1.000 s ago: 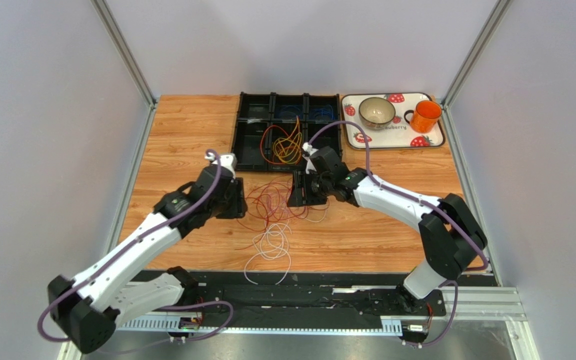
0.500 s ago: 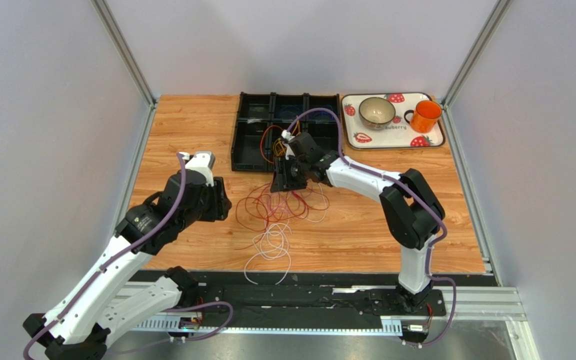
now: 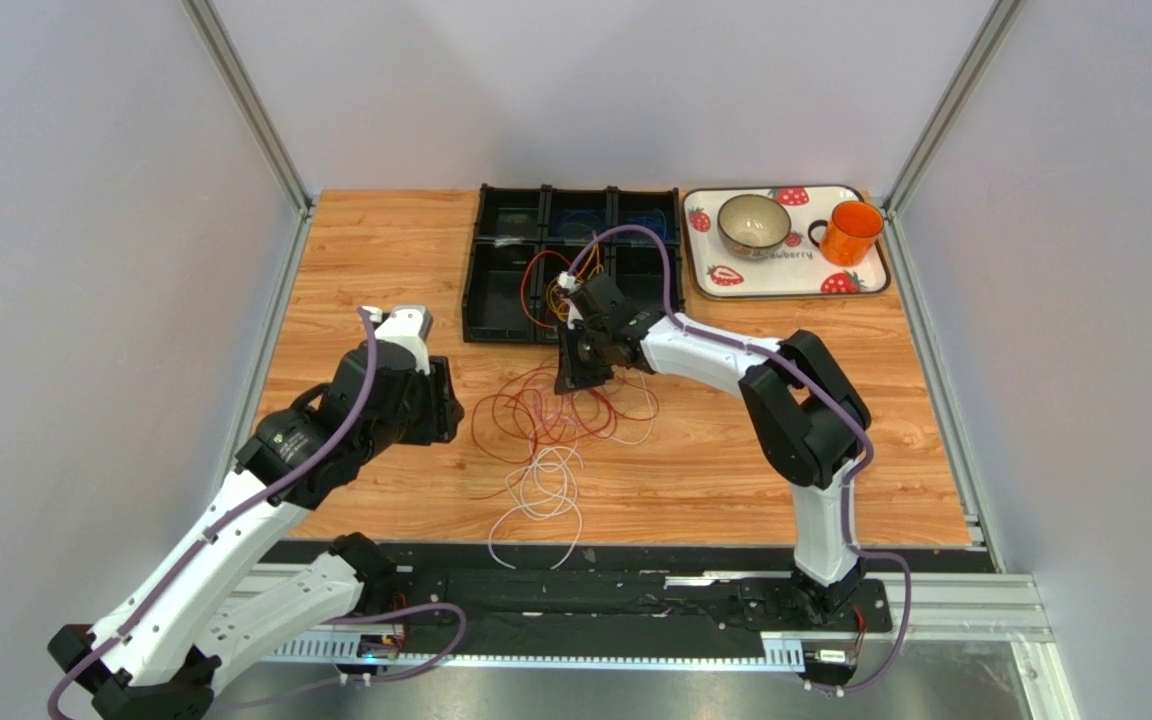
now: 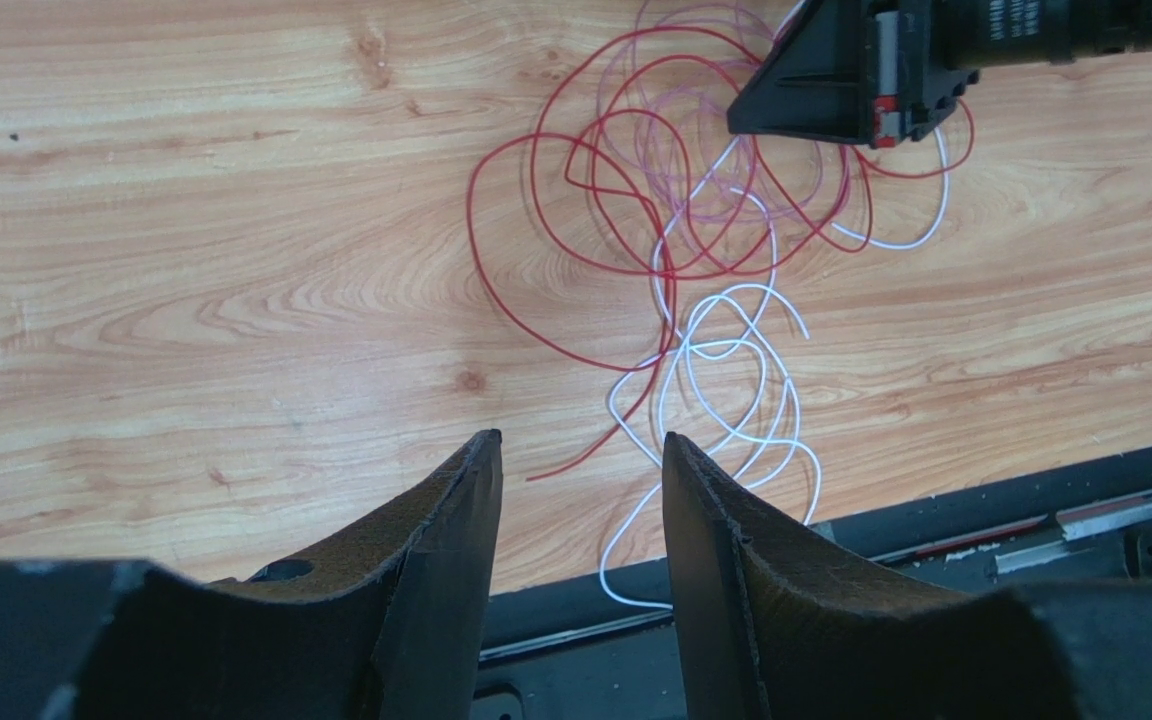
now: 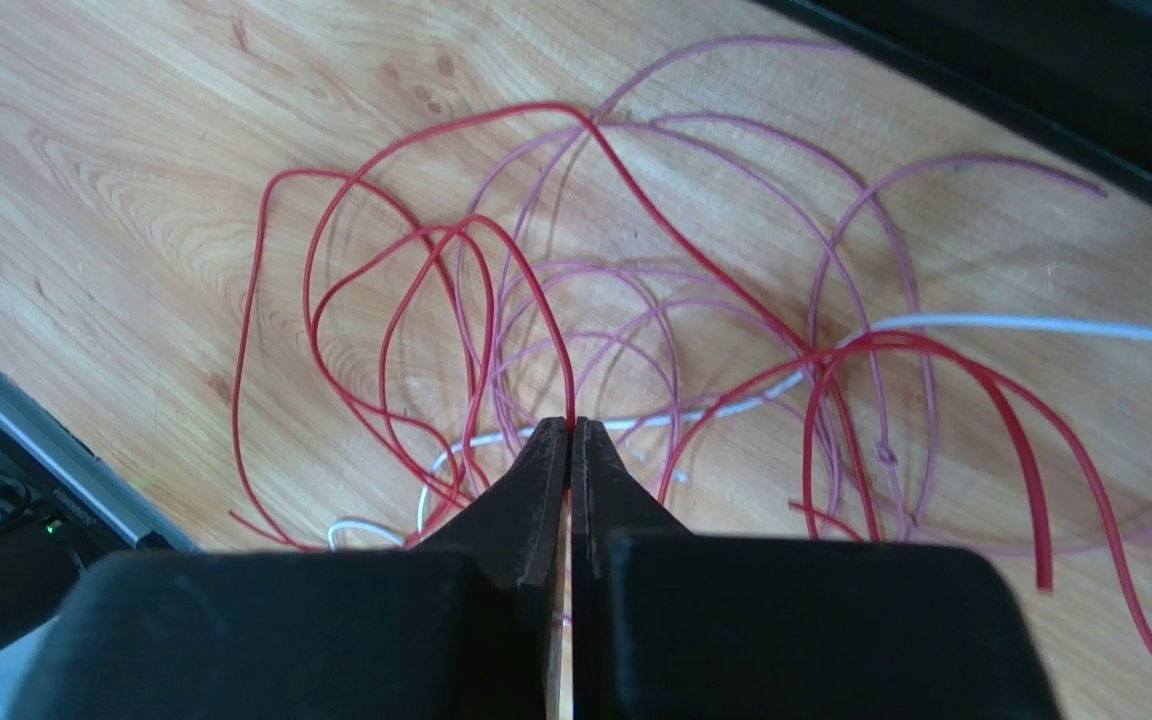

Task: Untangle the cables
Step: Place the cable in the bin, then untie the cable.

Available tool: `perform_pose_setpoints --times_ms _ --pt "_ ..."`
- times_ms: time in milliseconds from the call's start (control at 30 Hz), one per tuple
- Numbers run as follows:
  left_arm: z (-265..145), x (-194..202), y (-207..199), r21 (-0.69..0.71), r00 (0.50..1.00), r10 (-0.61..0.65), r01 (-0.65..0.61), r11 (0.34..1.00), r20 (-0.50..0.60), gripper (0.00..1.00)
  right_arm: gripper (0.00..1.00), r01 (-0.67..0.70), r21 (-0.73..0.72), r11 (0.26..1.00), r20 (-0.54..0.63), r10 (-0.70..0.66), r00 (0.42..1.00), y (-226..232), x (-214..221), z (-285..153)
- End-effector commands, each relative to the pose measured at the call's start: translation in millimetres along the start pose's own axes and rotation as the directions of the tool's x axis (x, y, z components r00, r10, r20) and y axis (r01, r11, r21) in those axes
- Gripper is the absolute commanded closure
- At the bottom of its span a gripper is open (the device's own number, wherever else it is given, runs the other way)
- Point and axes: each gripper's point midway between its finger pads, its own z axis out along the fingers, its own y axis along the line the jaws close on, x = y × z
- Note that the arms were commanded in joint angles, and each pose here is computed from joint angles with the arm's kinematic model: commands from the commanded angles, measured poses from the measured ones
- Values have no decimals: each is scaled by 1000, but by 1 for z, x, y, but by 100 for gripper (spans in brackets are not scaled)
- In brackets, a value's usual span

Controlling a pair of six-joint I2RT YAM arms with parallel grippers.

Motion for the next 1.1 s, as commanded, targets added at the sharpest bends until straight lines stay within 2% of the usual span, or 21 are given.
perform_pose_setpoints --times_ms 0,67,200,233,300,333,367,400,467,567,733,767,800,900,933,1067 --pt "16 6 -4 -3 999 -35 35 999 -15 48 100 96 -61 993 145 -87 986 44 -42 -73" --pt "25 4 -14 35 998 -62 62 997 -9 49 100 134 -88 987 210 -113 971 65 -60 -111" --pt "44 -5 -28 65 996 -88 87 994 6 52 100 238 -180 954 366 -160 917 115 -82 -212" --pt "44 -8 -30 70 996 -87 86 994 12 52 100 287 -208 935 448 -170 878 132 -87 -254" --pt "46 -19 -37 90 995 -91 87 992 41 52 100 373 -243 896 549 -190 814 153 -89 -291" --pt "46 -24 -38 94 995 -88 83 992 52 52 100 435 -252 864 632 -193 751 165 -85 -333" --pt "47 -27 -40 100 994 -87 80 992 60 51 100 456 -257 852 652 -195 733 166 -79 -339" --pt "48 -33 -43 110 993 -92 83 990 79 50 100 491 -255 833 710 -183 680 174 -81 -361" --pt "51 -36 -47 123 992 -94 83 989 86 49 100 509 -218 833 771 -173 612 170 -75 -389" --pt "64 -31 -55 148 993 -96 86 985 64 48 100 478 -144 866 804 -180 567 153 -77 -394" --pt "86 -16 -63 181 994 -110 104 978 24 49 100 398 -92 913 742 -203 639 127 -73 -358" --pt "93 -5 -66 201 995 -100 99 975 -5 49 100 371 -80 925 740 -194 643 121 -74 -355" --pt "96 -9 -73 237 994 -106 98 967 18 48 100 361 -74 930 742 -190 643 118 -74 -354" --pt "109 -1 -78 255 994 -112 110 961 -7 48 100 308 -27 951 742 -188 644 102 -74 -348" --pt "111 1 -78 249 994 -109 110 962 -17 48 100 241 34 970 744 -185 642 84 -77 -343" --pt "111 7 -68 168 993 -96 106 980 -65 50 100 71 148 986 666 -152 730 31 -52 -302"
